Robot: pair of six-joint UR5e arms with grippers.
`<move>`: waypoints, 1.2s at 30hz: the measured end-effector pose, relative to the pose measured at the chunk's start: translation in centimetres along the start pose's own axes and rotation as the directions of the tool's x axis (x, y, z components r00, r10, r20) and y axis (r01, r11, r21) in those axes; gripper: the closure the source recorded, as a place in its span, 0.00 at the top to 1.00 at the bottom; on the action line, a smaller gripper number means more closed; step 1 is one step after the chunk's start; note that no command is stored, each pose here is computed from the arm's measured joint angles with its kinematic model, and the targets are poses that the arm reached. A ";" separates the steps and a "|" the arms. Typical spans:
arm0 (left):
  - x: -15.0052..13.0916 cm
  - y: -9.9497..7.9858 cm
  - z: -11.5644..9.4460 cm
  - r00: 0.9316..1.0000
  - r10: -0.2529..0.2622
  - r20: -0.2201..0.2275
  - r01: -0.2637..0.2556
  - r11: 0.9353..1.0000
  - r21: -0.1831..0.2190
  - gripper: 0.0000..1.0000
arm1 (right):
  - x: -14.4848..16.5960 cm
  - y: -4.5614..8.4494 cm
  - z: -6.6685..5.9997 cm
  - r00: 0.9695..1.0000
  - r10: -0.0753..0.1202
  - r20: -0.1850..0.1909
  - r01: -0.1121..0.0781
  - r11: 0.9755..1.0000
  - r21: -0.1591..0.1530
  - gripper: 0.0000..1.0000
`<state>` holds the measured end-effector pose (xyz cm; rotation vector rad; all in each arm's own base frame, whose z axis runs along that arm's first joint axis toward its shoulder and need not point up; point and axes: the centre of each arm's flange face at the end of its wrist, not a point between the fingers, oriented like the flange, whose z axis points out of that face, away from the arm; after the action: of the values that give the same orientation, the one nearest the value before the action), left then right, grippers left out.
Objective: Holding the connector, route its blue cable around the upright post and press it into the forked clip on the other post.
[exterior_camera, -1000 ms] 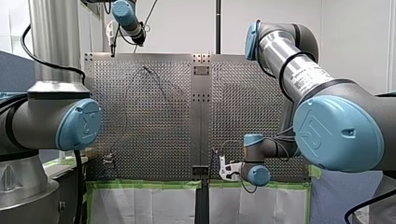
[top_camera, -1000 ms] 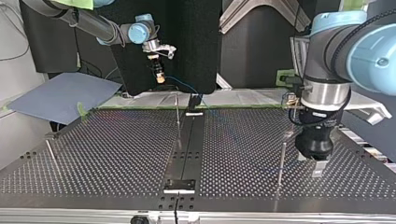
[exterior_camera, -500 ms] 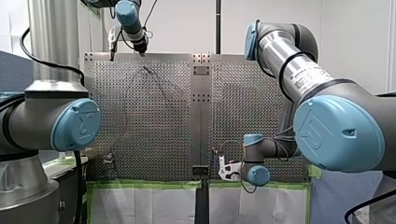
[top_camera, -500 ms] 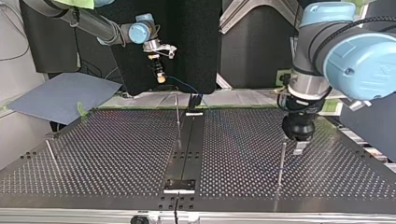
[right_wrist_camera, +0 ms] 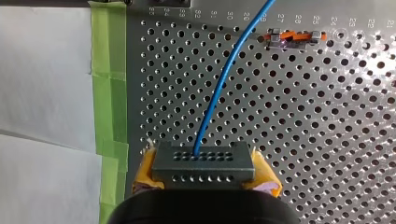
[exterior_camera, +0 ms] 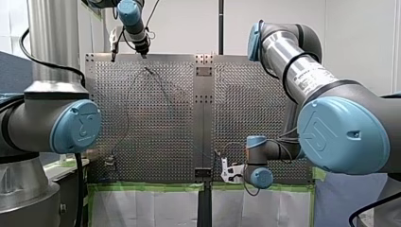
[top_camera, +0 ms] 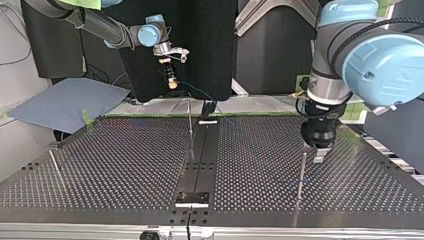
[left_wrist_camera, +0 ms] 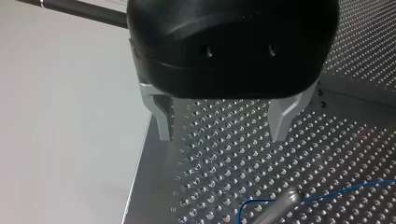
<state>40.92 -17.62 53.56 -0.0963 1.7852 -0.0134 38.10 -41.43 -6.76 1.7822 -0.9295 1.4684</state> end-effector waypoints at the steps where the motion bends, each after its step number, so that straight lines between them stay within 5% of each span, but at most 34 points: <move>1: 0.0 0.0 0.0 1.000 -0.001 -0.001 0.001 1.000 -0.002 1.00 | 0.0 0.0 0.0 1.000 0.000 0.000 0.000 1.000 0.000 0.02; 15: 1.2 1.0 -0.2 1.000 0.012 -0.026 -0.015 0.994 -0.106 1.00 | 0.0 -0.1 0.0 1.000 -0.001 -0.001 0.001 1.000 0.004 0.02; 36: 1.8 1.1 0.0 0.999 0.018 -0.029 -0.021 0.993 -0.116 1.00 | 0.0 -0.1 0.0 1.000 0.000 -0.003 0.000 1.000 0.004 0.02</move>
<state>40.49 -16.66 51.79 -0.1638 1.8140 0.1041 38.17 -41.42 -6.74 1.7827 -0.9251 1.4737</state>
